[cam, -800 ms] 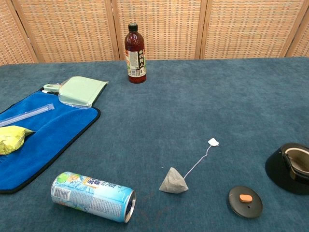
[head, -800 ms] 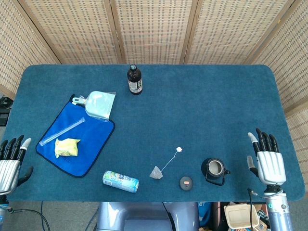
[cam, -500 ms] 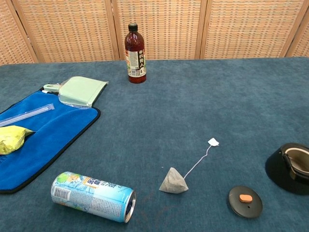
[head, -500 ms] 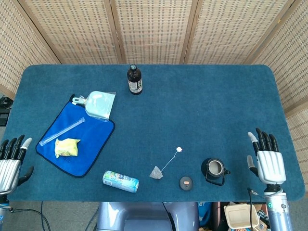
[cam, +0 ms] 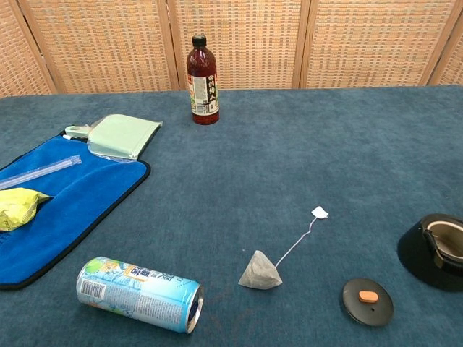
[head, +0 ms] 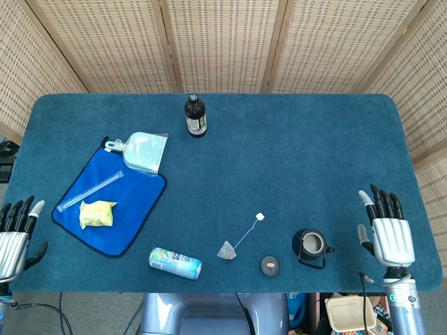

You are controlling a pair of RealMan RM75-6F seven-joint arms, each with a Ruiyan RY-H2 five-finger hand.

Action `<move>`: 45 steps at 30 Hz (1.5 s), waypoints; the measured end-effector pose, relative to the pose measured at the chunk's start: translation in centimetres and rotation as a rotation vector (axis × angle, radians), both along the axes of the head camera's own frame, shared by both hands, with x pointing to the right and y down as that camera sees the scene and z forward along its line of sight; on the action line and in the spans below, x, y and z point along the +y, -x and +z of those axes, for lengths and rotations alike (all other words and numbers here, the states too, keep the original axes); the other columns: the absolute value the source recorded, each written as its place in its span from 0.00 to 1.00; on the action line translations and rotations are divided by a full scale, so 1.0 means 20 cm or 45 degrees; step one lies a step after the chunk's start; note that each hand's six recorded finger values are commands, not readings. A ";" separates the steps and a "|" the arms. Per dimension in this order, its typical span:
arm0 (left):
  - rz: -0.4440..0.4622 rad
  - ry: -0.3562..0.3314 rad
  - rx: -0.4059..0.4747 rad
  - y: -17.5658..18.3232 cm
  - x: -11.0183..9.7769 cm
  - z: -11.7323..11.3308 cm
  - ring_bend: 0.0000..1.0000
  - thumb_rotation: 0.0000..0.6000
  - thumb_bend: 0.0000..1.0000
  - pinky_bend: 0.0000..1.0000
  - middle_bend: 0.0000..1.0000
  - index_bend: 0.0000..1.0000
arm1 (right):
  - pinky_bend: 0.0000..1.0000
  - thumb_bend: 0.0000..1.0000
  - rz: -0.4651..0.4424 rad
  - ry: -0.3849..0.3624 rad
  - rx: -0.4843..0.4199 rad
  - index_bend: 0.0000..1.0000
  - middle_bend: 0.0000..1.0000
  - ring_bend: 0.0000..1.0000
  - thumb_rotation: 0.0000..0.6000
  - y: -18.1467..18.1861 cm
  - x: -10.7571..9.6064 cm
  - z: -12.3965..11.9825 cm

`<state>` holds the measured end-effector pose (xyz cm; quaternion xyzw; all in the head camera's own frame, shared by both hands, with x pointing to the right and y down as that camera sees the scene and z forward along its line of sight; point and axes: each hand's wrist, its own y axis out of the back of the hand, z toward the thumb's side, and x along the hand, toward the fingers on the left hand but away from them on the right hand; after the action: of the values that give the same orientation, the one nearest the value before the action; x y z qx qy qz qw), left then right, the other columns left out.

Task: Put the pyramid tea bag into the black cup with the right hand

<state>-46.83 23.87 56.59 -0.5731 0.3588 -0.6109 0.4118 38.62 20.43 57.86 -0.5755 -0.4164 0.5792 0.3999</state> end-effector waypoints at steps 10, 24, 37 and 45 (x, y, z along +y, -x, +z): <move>0.015 -0.012 -0.010 -0.01 -0.02 -0.01 0.00 1.00 0.35 0.00 0.00 0.00 | 0.48 0.56 -0.113 -0.022 -0.091 0.10 0.38 0.34 1.00 0.11 -0.14 -0.07; 0.035 -0.020 -0.023 -0.03 -0.05 -0.02 0.00 1.00 0.35 0.00 0.00 0.00 | 0.86 0.45 -0.344 0.079 -0.188 0.32 0.73 0.74 1.00 0.40 -0.37 -0.11; 0.042 -0.031 -0.036 -0.03 -0.10 -0.02 0.00 1.00 0.35 0.00 0.00 0.00 | 0.98 0.46 -0.523 0.295 -0.169 0.40 0.88 0.91 1.00 0.67 -0.50 0.05; 0.034 -0.028 -0.036 -0.03 -0.11 -0.02 0.00 1.00 0.35 0.00 0.00 0.00 | 1.00 0.46 -0.589 0.392 -0.131 0.47 0.97 1.00 1.00 0.77 -0.52 0.18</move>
<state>-46.29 21.63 56.26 -0.5645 0.3520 -0.6094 0.4312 23.19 10.12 61.36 -0.7379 -0.2009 0.4988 0.4078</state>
